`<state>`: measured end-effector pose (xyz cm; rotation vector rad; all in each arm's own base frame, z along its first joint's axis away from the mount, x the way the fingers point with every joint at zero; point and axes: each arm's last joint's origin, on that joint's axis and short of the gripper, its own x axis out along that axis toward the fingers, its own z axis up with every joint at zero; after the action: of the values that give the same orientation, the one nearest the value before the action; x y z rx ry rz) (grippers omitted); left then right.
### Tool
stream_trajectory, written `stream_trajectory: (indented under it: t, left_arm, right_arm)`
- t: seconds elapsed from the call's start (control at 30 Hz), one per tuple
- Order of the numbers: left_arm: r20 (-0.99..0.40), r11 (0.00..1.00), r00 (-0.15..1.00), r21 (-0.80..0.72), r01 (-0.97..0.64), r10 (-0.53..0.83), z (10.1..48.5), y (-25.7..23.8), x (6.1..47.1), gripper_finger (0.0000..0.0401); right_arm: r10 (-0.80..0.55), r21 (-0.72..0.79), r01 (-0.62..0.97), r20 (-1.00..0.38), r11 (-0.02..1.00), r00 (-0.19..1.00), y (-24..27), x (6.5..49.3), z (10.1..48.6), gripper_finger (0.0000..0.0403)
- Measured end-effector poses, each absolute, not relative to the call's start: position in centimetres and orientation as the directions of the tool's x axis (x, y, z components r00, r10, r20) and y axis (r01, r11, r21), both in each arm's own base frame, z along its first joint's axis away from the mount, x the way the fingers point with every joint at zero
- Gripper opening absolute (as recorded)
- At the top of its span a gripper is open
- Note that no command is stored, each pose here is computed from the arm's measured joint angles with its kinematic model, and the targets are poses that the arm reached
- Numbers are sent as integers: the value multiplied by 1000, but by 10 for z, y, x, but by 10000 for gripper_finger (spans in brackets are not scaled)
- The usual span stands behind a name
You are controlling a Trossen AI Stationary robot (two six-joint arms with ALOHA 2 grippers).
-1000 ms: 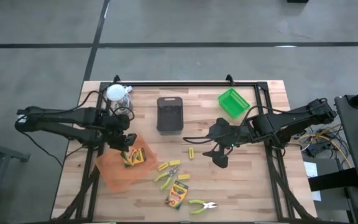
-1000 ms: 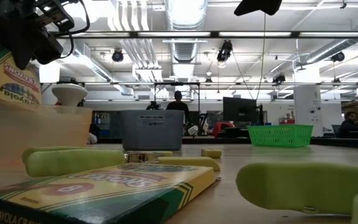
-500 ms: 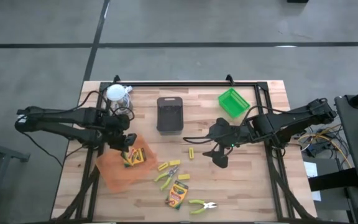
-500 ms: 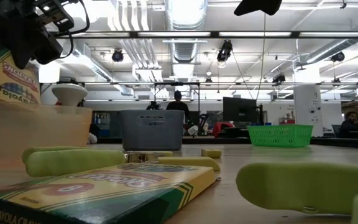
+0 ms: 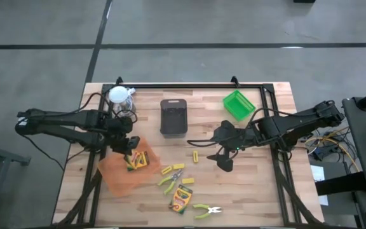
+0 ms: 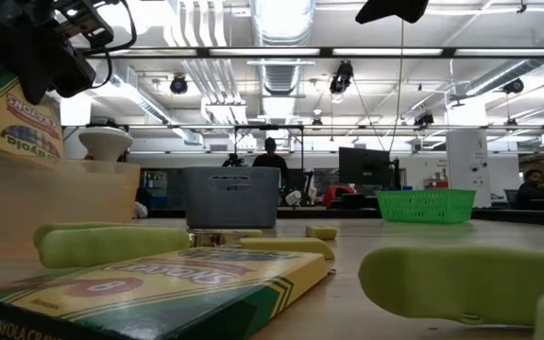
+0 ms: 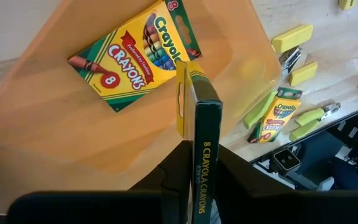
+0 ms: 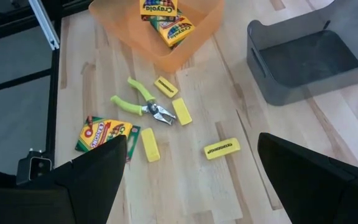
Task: Pick & Place School Supplies
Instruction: Put the pack of crayons into the orange bin
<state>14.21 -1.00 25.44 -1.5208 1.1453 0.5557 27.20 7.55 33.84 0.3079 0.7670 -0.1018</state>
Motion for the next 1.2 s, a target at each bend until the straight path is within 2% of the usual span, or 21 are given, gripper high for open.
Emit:
stream_trajectory:
  t: [0.33, 0.47, 0.73, 1.2]
  left_arm:
    - [-847, -18, 433, -450, -893, -309, 254, -8, 142, 58]
    - [-858, -108, 439, -426, -898, -267, 254, -7, 143, 58]
    - [-863, -199, 431, -389, -900, -263, 253, -7, 142, 58]
    - [-870, -243, 445, -394, -886, -213, 253, -6, 143, 58]
  right_arm:
    - [22, 238, 201, -695, 950, 719, 76, 272, 339, 354]
    - [23, 239, 201, -695, 950, 719, 76, 272, 339, 354]
    - [25, 240, 199, -695, 950, 718, 76, 272, 339, 354]
    - [24, 240, 200, -695, 950, 719, 76, 272, 339, 354]
